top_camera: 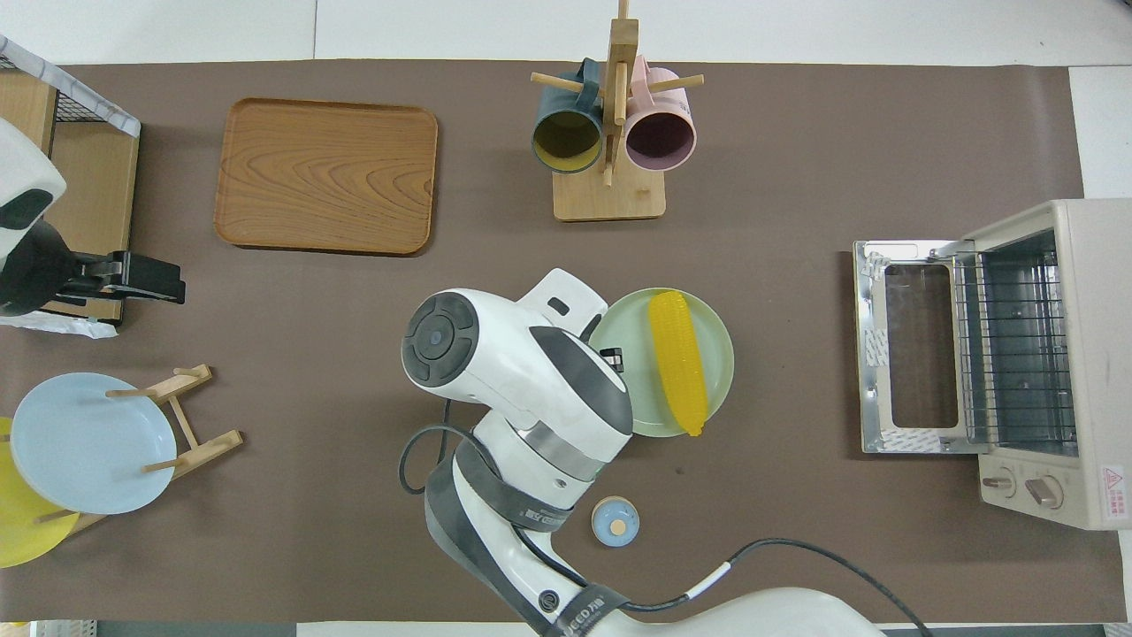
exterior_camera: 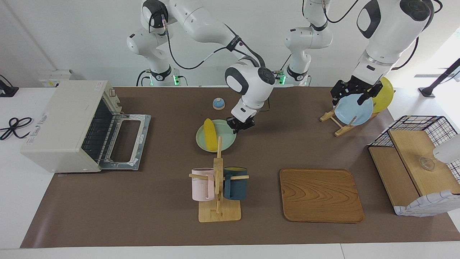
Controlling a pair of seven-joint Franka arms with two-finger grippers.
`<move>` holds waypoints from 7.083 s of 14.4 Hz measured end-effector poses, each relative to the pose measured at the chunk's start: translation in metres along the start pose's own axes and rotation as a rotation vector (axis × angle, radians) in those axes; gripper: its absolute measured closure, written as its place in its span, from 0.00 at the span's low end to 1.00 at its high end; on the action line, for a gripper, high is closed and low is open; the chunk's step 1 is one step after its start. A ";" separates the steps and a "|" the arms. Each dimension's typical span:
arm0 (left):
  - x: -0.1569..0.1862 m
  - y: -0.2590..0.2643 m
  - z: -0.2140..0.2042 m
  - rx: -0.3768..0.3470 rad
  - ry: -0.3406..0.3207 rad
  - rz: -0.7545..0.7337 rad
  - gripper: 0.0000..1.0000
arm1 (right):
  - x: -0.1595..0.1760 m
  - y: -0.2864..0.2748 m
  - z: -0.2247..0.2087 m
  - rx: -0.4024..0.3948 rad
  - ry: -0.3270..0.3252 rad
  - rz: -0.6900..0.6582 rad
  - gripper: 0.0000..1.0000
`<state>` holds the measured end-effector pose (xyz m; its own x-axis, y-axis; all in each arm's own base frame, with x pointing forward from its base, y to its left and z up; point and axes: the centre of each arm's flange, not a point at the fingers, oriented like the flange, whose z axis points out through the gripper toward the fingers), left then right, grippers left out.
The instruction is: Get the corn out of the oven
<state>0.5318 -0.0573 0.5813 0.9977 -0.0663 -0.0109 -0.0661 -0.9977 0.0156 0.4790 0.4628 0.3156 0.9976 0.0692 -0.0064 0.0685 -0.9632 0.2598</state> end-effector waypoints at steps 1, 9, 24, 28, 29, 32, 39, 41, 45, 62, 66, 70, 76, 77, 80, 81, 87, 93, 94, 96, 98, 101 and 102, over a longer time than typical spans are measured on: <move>0.000 -0.001 0.001 0.000 0.002 -0.001 0.00 | -0.006 -0.005 0.006 0.003 0.003 0.003 0.97; 0.002 -0.003 0.006 -0.002 0.014 -0.004 0.00 | 0.009 0.008 -0.008 0.139 -0.025 0.113 0.76; 0.008 0.110 0.058 -0.130 0.021 0.104 0.00 | 0.044 0.410 -0.162 0.246 -0.101 0.037 0.16; 0.004 0.196 0.086 -0.167 0.029 0.062 0.00 | 0.037 0.454 -0.159 0.251 -0.130 0.059 0.00; 0.000 0.221 0.094 -0.174 0.037 0.048 0.00 | 0.035 0.459 -0.160 0.251 -0.134 0.062 0.00; -0.012 0.284 0.120 -0.194 0.052 0.019 0.00 | 0.033 0.472 -0.158 0.257 -0.134 0.014 0.00; -0.040 0.385 0.205 -0.215 0.044 0.003 0.00 | 0.027 0.468 -0.155 0.258 -0.138 -0.016 0.00; -0.042 0.406 0.228 -0.207 0.026 0.009 0.00 | 0.025 0.461 -0.138 0.259 -0.129 -0.018 0.00; -0.046 0.424 0.259 -0.167 0.023 0.012 0.00 | 0.000 0.433 -0.075 0.262 -0.086 -0.036 0.00; -0.060 0.437 0.279 -0.136 0.025 0.017 0.46 | -0.051 0.386 0.118 0.190 -0.095 -0.071 0.99; -0.052 0.431 0.268 -0.126 0.019 0.001 0.46 | -0.055 0.400 0.127 0.143 -0.104 -0.082 0.99; -0.016 0.370 0.200 -0.105 0.011 -0.071 0.46 | -0.059 0.402 0.130 0.121 -0.109 -0.102 0.99; 0.054 0.239 0.174 -0.101 0.042 -0.098 0.46 | -0.049 0.396 0.104 0.034 -0.165 -0.156 0.99; 0.063 0.219 0.176 -0.098 0.044 -0.094 0.46 | -0.041 0.401 0.090 0.019 -0.180 -0.154 0.99; 0.083 0.180 0.179 -0.097 0.053 -0.103 0.46 | -0.026 0.426 0.047 -0.011 -0.204 -0.180 0.99; 0.092 0.173 0.177 -0.094 0.065 -0.109 0.46 | -0.023 0.436 0.037 -0.012 -0.200 -0.195 0.99; 0.178 0.110 0.226 -0.071 0.092 -0.140 0.46 | -0.035 0.511 0.001 0.014 -0.161 -0.253 0.99; 0.206 0.091 0.231 -0.079 0.128 -0.079 0.46 | -0.041 0.550 -0.004 0.008 -0.153 -0.277 0.99; 0.209 0.092 0.234 -0.081 0.131 -0.075 0.46 | -0.041 0.551 -0.004 0.009 -0.153 -0.284 0.99; 0.219 0.095 0.244 -0.087 0.133 -0.071 0.46 | -0.042 0.560 -0.003 0.012 -0.153 -0.302 0.99; 0.232 0.094 0.257 -0.088 0.126 -0.072 0.46 | -0.044 0.572 -0.003 0.016 -0.153 -0.315 0.99; 0.244 0.091 0.266 -0.087 0.131 -0.042 0.46 | -0.043 0.573 -0.007 0.016 -0.155 -0.316 0.99; 0.245 0.091 0.265 -0.087 0.136 -0.033 0.46 | -0.042 0.574 -0.012 0.015 -0.158 -0.313 0.99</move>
<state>0.7673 -0.1687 0.3155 0.9921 -0.0254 0.1230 -0.0384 -0.9938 0.1044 0.4760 -0.0904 0.4765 0.9175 0.3218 -0.2336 0.3704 -0.9055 0.2073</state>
